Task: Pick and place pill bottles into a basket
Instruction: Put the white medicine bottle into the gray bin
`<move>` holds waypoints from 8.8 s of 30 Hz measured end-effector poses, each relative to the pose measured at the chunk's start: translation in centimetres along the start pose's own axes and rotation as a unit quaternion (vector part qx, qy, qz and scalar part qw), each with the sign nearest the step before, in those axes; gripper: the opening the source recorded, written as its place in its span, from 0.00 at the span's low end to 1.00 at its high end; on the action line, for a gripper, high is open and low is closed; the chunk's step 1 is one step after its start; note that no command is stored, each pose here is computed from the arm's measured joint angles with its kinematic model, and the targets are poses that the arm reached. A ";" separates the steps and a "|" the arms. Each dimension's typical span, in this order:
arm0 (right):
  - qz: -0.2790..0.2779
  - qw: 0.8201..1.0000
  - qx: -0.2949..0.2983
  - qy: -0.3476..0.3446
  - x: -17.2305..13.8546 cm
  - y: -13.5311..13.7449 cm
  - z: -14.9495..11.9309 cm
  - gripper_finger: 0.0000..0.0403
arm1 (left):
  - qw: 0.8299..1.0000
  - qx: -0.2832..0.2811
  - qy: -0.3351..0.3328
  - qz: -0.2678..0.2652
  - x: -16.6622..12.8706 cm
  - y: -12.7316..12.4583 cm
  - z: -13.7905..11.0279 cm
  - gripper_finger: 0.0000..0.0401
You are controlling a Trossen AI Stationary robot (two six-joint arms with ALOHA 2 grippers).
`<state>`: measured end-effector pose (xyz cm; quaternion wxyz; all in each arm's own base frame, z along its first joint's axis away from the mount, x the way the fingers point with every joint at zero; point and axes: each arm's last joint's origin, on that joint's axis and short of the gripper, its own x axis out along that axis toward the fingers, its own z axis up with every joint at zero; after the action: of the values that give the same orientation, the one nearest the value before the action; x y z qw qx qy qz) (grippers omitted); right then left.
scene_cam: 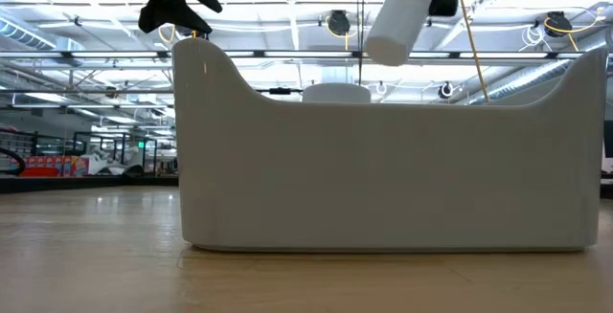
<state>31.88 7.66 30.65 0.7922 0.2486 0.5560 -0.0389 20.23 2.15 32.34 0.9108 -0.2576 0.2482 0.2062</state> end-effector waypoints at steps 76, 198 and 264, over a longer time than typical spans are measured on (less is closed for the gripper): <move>-0.055 0.969 -0.160 0.180 12.4 6.5 -2.3 0.39 | 0.997 -0.049 0.060 0.015 3.2 -1.4 -1.6 0.52; -0.165 0.842 0.123 -0.499 -22.1 -4.8 -3.6 0.64 | 0.930 -0.021 0.352 0.106 19.0 -5.1 -2.2 0.81; -0.176 0.837 0.128 -0.502 -21.7 -4.7 -3.2 0.63 | 0.925 0.016 0.375 0.067 18.6 -4.6 -1.6 0.41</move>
<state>19.35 0.27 47.73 0.9038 0.1920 0.1062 -0.3674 36.71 2.20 22.43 0.7395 -0.2840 0.5914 0.1509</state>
